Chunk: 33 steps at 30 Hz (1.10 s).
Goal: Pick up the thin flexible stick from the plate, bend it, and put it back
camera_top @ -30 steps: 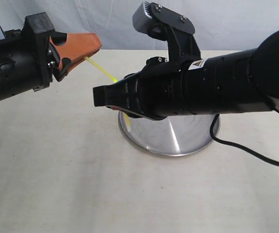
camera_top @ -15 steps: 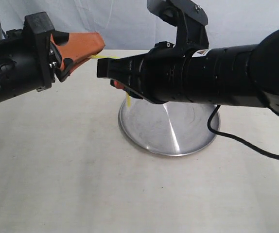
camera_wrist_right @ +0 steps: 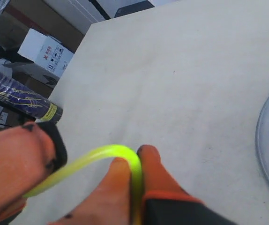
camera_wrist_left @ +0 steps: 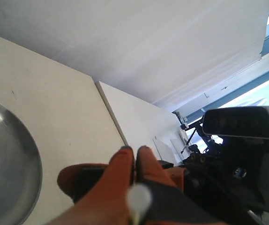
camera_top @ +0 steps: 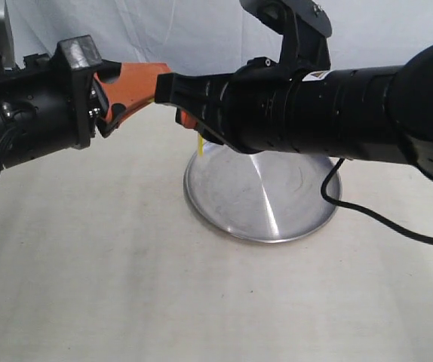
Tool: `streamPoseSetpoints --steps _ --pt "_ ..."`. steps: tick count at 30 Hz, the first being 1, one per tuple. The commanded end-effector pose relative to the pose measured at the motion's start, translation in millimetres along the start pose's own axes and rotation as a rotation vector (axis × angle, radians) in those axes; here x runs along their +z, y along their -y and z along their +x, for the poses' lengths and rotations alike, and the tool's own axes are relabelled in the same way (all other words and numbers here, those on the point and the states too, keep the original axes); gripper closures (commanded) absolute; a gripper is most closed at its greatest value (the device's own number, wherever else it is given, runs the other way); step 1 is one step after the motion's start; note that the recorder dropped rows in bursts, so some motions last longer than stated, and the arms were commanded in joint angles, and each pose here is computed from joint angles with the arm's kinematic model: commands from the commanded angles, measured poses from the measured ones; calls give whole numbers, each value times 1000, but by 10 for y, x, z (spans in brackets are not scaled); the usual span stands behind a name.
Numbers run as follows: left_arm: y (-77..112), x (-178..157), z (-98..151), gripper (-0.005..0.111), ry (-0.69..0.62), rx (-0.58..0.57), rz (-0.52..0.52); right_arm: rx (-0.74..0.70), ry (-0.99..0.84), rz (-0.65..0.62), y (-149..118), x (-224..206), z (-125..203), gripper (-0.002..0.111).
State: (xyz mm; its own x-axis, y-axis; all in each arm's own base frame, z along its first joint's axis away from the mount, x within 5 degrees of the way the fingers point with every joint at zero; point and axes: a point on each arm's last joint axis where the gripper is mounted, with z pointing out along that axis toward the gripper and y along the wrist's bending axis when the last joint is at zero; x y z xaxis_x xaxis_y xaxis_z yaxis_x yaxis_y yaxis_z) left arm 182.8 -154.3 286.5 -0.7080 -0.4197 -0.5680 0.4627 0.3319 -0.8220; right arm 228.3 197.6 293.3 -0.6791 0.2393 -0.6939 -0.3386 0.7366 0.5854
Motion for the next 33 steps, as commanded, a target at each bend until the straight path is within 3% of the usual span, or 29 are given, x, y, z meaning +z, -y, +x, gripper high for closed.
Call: streamPoseSetpoints --steps 1,17,33 --pt "-27 18 108 107 -76 68 -13 27 85 8 -26 -35 -122 109" --pt "-76 8 177 107 -160 196 -55 49 85 7 -26 -35 -122 109" --pt "-104 -6 222 107 -218 210 -76 56 78 4 -25 -35 -118 109"
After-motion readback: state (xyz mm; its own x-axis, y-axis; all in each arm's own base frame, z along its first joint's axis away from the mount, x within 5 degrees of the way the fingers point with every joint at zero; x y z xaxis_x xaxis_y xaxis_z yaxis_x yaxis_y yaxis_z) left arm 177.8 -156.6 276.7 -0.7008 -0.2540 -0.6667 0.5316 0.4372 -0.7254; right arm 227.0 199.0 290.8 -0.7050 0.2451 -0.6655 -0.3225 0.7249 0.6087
